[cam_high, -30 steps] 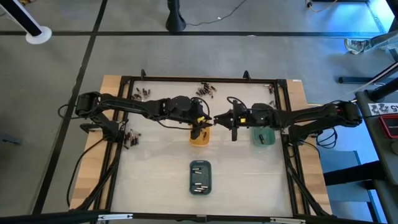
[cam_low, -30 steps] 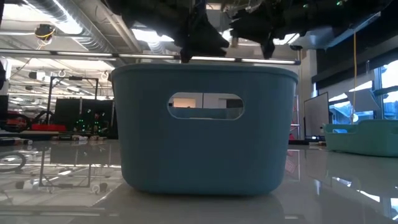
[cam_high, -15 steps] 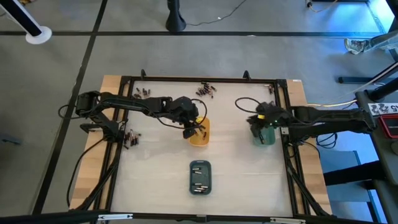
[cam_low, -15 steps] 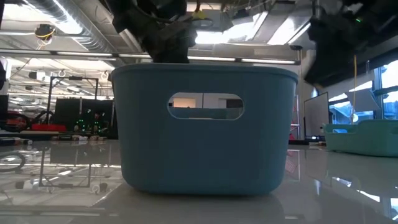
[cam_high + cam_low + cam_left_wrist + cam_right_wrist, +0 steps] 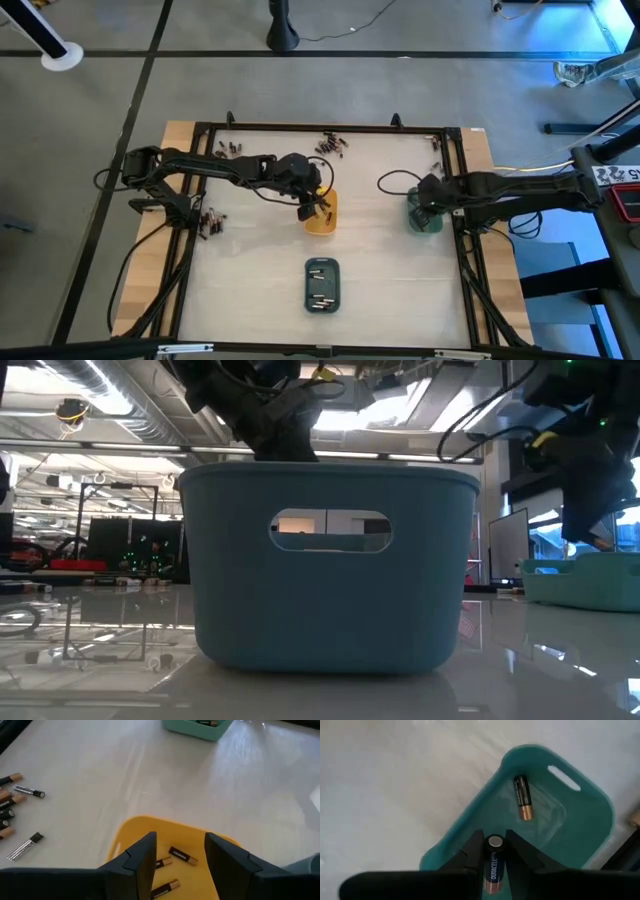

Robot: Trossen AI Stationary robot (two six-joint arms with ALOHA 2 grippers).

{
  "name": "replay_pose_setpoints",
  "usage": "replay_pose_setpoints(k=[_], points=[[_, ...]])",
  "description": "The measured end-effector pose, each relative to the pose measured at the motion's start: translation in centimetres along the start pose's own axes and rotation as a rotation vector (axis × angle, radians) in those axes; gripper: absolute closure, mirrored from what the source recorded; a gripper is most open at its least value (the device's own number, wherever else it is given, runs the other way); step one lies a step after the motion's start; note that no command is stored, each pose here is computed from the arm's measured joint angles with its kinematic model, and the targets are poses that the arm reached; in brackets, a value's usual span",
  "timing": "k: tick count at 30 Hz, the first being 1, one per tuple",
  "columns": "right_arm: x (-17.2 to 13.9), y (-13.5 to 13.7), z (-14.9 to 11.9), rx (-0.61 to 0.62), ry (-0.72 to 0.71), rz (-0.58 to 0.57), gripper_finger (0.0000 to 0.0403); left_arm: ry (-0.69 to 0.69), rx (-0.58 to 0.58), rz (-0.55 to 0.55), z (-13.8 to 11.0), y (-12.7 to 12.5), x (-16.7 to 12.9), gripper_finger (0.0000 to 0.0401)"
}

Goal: Sort batteries
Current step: Put the black battery into the green bin, then put the silver battery into the blue bin

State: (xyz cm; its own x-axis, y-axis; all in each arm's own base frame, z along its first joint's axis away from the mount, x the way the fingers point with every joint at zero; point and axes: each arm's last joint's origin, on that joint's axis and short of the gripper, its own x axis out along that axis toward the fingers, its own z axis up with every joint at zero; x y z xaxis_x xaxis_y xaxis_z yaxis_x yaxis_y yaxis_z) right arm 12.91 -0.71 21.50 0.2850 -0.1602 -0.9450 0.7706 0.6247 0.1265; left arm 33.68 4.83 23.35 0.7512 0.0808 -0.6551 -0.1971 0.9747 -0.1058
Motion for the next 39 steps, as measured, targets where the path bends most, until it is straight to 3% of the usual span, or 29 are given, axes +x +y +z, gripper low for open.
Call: replay_pose_setpoints(k=[9, 18, 26, 31, 36, 39], points=[[2.7, 0.2, -0.5, -0.021, 0.132, -0.101, 0.0334, 0.011, -0.007, 0.0, -0.1, 0.0, 0.0, 0.0246], [2.9, 0.5, -0.3, -0.03, 0.127, -0.094, 0.0285, 0.011, -0.007, -0.001, -0.1, -0.1, 0.0, 0.0246], [0.8, 1.5, 1.1, -0.1, 0.045, -0.055, 0.0283, 0.03, -0.021, 0.002, -0.3, 0.0, 0.0, 0.0246], [-3.1, 2.9, 3.4, -0.196, -0.091, 0.004, 0.0284, 0.238, -0.151, 0.032, -2.1, 0.1, -1.3, 0.0246], [-5.5, 3.9, 5.2, -0.195, -0.32, 0.004, 0.0284, 0.606, -0.287, 0.137, -5.2, 0.2, -4.5, 0.0246], [-5.7, 4.5, 6.0, -0.215, -0.432, 0.01, 0.0284, 0.814, -0.305, 0.209, -6.8, -0.3, -6.2, 0.0246]])
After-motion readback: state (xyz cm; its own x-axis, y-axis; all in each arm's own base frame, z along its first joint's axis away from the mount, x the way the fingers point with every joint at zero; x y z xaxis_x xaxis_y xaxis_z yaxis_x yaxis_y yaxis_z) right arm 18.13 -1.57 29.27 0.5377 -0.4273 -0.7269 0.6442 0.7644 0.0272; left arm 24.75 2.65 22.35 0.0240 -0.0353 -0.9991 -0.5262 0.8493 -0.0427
